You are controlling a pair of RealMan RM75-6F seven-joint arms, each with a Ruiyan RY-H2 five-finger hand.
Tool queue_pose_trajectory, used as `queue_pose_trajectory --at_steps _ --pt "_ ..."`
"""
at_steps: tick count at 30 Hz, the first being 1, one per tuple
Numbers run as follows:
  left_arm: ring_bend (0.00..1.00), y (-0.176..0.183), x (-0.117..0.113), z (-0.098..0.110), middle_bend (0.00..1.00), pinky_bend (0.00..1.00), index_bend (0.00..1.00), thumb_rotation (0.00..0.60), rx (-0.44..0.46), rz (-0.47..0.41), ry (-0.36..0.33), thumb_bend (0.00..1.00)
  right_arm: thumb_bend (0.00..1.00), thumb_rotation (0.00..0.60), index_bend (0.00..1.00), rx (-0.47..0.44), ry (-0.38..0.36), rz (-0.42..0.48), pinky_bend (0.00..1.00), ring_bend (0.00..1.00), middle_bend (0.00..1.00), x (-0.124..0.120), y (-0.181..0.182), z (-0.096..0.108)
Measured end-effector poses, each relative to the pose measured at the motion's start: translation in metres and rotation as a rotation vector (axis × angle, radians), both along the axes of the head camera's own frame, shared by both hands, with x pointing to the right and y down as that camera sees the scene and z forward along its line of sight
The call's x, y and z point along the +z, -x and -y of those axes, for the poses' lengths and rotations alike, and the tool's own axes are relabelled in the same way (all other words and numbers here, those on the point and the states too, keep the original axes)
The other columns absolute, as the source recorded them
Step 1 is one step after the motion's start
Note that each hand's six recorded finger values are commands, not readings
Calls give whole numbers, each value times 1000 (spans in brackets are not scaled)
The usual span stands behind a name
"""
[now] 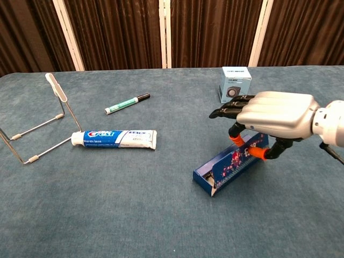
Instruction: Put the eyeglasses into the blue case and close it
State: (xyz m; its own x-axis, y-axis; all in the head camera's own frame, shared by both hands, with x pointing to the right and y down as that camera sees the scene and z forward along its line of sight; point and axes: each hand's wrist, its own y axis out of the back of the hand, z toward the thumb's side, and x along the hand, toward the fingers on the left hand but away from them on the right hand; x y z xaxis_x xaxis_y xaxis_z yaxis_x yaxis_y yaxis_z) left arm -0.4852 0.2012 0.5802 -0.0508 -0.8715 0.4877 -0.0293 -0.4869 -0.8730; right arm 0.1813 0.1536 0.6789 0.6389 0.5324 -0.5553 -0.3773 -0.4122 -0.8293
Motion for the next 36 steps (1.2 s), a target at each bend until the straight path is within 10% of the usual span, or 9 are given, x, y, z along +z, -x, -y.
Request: queue_pose_trajectory --at_steps 6,13,23,36 --pt "0 0 -1 0 0 0 0 600 2 -6 -3 0 410 600 477 -16 -9 -20 0 0 18 4 9 0" --pt "0 1 -2 0 0 0 0 600 0 -9 -5 0 45 600 125 5 -52 -6 0 0 0 5 21 0" --pt "0 0 -2 0 0 0 0 600 4 -7 -1 0 31 600 32 81 -45 104 0 0 0 -27 27 5" --pt "0 -3 -1 -1 0 0 0 600 11 -2 1 0 33 600 0 39 91 -6 0 0 0 -7 8 3"
